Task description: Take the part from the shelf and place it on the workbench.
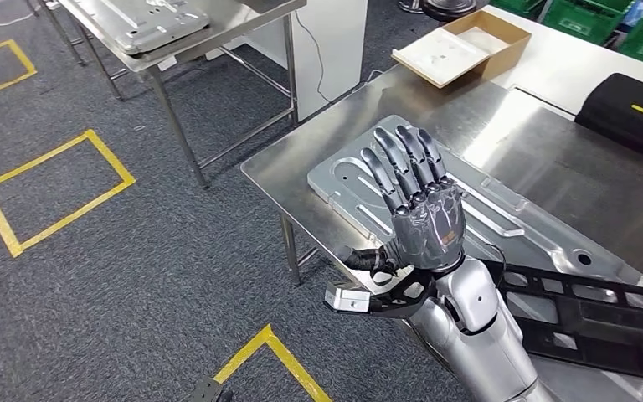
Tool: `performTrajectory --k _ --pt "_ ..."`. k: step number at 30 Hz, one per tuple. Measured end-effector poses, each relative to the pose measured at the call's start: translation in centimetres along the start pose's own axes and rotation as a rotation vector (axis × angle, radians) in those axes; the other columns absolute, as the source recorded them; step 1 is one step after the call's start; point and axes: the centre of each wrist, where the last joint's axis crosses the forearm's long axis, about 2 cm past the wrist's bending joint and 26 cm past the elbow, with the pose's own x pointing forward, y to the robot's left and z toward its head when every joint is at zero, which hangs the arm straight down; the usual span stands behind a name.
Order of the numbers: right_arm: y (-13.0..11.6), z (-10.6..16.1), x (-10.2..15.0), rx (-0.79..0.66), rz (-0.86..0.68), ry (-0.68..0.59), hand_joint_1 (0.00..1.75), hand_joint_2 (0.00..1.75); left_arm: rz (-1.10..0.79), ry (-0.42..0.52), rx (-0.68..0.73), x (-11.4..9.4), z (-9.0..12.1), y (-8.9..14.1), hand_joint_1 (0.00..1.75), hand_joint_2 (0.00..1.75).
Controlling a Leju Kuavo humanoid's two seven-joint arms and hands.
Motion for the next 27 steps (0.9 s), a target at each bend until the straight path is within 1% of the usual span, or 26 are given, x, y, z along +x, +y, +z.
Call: performTrajectory --k 10,15,27 --pt "0.4 -0.8 0.5 -0.027 -0.044 -0.022 0.0 0.0 -0.003 0.015 0.028 -0.8 0.4 0.9 0.0 0.0" --pt "0.7 -1.2 0.3 -0.035 -0.057 -0.03 0.0 0.0 -0.009 0.006 0.032 -0.6 0.3 1.4 0.0 0.0" --pt "1.0 -1.7 1.5 -0.064 -0.1 -0.023 0.0 0.0 -0.034 0.05 0.057 -1.7 1.0 2.5 0.0 0.0"
